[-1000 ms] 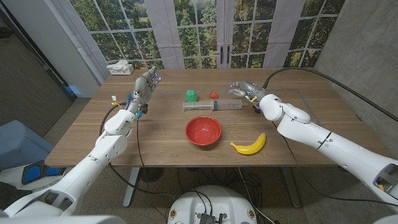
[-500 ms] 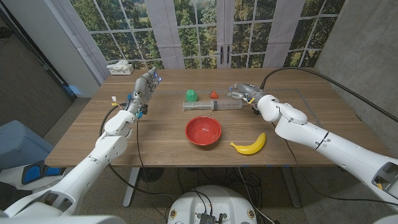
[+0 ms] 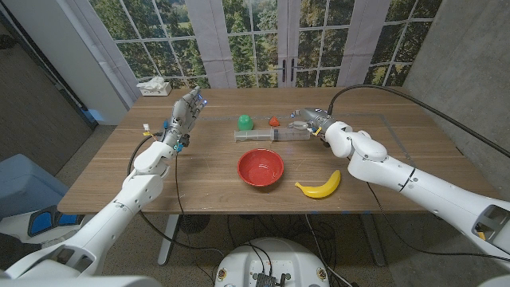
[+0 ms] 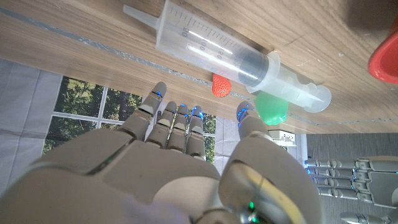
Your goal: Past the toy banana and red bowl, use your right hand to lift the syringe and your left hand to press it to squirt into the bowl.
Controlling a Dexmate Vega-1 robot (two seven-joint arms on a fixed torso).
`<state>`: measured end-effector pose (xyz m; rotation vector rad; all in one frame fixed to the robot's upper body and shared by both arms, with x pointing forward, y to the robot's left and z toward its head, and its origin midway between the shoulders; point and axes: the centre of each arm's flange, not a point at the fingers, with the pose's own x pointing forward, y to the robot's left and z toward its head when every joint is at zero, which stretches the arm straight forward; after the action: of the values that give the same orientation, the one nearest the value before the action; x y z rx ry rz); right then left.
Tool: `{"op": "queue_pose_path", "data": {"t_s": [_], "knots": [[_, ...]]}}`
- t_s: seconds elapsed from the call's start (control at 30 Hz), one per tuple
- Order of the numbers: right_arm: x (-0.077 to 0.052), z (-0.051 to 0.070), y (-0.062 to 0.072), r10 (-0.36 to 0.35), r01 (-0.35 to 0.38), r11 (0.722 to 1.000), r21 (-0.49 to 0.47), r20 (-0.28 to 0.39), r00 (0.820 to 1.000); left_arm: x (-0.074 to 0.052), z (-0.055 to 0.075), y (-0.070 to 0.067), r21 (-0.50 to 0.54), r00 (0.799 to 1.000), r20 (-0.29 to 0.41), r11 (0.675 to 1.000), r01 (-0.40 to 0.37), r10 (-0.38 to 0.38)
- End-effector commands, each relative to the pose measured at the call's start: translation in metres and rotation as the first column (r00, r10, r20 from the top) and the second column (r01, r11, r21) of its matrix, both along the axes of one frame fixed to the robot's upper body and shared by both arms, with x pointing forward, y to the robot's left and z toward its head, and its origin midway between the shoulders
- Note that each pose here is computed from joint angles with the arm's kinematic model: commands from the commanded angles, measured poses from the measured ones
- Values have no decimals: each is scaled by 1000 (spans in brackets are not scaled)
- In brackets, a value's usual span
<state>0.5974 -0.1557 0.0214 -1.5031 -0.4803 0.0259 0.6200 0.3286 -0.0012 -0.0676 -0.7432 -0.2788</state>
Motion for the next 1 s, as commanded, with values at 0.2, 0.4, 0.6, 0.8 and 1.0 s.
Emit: {"op": "queue_pose_path", "data": {"t_s": [0.2,0.4,0.6,0.8,1.0], "knots": [[8,-5,14,-47,48,993,-112,8,999,-2,-1,4,-8,1000,1,1000,-1,1],[10,-7,21,-57,58,990,-130,13,998,-1,-2,4,-5,1000,-1,1000,0,0],[13,-9,23,-62,59,989,-137,-20,998,-2,-2,5,-8,1000,0,1000,-4,4],[18,-12,26,-78,70,984,-162,-39,996,-1,-2,6,-12,1000,-4,1000,-4,4],[22,-16,28,-92,82,981,-176,-49,995,1,-3,5,-20,1000,-7,1000,6,-6]]}}
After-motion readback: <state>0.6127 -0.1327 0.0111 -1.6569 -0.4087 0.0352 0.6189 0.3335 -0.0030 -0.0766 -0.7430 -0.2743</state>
